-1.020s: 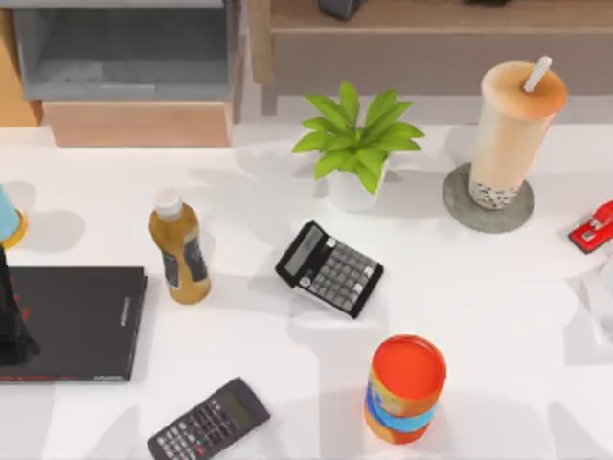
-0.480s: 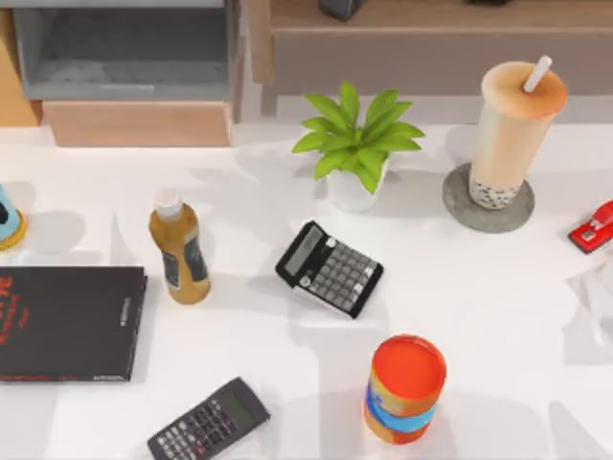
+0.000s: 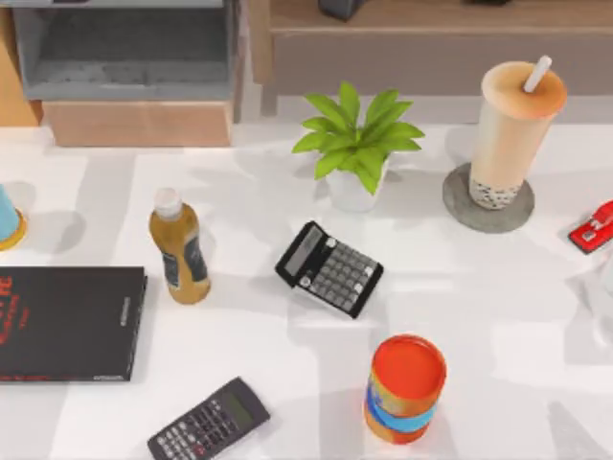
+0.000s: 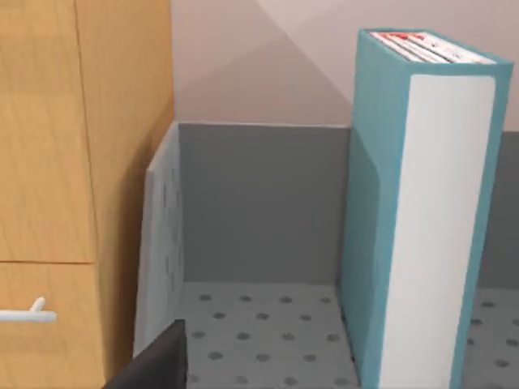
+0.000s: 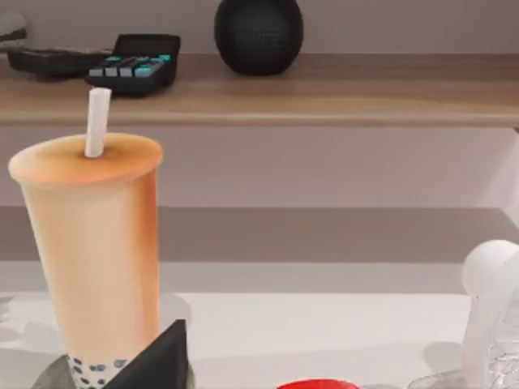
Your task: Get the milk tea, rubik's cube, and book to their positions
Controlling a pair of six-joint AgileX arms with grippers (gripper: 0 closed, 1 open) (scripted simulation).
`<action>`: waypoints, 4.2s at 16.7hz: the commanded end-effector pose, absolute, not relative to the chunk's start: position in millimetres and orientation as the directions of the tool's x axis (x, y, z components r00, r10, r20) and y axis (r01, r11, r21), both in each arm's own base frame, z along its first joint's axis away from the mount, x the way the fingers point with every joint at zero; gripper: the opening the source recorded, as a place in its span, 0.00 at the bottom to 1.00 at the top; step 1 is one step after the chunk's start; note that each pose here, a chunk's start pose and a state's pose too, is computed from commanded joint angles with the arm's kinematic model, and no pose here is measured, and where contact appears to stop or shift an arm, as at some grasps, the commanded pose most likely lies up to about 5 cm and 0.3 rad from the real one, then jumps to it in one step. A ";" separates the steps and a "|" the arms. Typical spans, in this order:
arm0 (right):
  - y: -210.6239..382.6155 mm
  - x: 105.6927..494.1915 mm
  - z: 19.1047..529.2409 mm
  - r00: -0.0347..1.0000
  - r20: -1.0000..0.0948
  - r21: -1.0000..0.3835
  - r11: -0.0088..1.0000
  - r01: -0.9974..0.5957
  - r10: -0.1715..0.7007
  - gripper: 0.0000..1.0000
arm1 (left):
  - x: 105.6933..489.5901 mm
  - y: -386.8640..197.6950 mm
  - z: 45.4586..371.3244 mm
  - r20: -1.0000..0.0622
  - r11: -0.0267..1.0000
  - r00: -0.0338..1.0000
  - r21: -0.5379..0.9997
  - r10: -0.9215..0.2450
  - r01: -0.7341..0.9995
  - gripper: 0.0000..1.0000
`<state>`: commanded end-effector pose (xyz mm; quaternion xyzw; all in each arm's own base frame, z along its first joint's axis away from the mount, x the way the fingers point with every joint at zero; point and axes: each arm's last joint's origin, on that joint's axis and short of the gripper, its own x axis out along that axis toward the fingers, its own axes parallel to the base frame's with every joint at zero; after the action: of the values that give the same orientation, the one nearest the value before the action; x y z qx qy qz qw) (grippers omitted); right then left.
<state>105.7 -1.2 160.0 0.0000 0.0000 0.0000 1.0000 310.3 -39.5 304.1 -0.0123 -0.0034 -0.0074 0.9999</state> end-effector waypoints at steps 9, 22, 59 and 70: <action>-1.2 105.7 160.0 1.000 0.000 0.000 1.000 0.000 0.000 1.00 | 431.9 -79.0 249.1 -0.006 1.000 1.000 -0.025 -0.017 0.017 1.00; -1.2 105.7 160.0 1.000 0.000 0.000 1.000 0.000 0.000 1.00 | 461.7 -80.1 247.8 -0.005 1.000 1.000 -0.026 -0.017 0.017 1.00; -1.2 105.7 160.0 1.000 0.000 0.000 1.000 0.000 0.000 1.00 | 452.4 -79.8 260.5 0.003 1.000 1.000 -0.020 -0.018 0.018 0.00; -1.2 105.7 160.0 1.000 0.000 0.000 1.000 0.000 0.000 1.00 | 330.5 -78.4 299.2 0.073 0.956 0.989 0.274 -0.131 0.106 0.00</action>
<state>105.7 -1.2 160.0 0.0000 0.0000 0.0000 1.0000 330.5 -78.4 299.2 0.1361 -0.0454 -0.0599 0.9878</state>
